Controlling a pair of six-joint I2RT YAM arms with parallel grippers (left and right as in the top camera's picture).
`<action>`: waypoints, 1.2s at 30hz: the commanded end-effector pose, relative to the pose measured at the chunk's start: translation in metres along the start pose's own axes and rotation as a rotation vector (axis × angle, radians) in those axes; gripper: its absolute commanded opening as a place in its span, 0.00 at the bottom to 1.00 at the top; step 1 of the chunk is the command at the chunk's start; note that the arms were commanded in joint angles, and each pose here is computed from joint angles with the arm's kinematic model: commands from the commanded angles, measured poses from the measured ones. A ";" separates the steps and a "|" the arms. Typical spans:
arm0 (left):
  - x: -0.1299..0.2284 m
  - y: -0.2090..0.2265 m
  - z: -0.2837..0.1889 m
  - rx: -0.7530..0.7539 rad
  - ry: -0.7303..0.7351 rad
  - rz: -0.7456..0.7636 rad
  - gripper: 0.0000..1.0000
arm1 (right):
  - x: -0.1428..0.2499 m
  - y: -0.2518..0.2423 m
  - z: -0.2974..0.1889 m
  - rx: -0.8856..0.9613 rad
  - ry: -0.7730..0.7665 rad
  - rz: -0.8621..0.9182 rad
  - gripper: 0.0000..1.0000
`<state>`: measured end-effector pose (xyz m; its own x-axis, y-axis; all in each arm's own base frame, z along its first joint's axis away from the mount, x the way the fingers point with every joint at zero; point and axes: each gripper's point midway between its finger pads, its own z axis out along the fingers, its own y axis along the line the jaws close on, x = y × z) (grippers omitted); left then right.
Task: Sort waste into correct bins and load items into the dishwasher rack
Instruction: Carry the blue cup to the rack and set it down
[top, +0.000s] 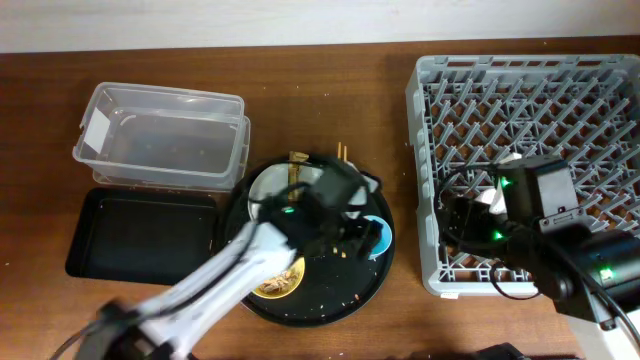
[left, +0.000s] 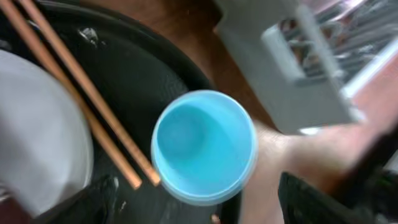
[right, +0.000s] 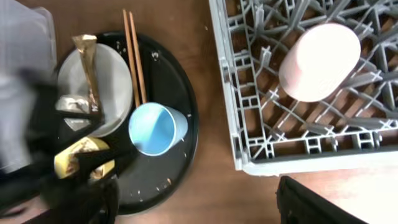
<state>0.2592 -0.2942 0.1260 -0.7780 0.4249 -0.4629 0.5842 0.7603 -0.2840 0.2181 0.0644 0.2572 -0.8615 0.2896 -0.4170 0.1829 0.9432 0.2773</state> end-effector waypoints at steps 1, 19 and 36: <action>-0.004 0.015 0.040 -0.071 0.008 -0.065 0.73 | 0.002 -0.002 0.000 0.006 0.016 0.010 0.82; -0.049 -0.001 -0.091 0.496 -0.118 -0.109 0.01 | 0.014 0.046 -0.004 -0.275 0.062 -0.374 0.81; -0.055 -0.025 -0.192 1.109 -0.277 0.018 0.00 | 0.040 0.181 -0.060 -1.060 0.021 -0.789 0.73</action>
<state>0.2485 -0.2442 0.3066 -0.7983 0.2121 -0.5637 0.5612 -0.0780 -0.8240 0.2081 0.2242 0.3360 -0.6373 -0.2409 -0.7320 -0.7547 0.3870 0.5298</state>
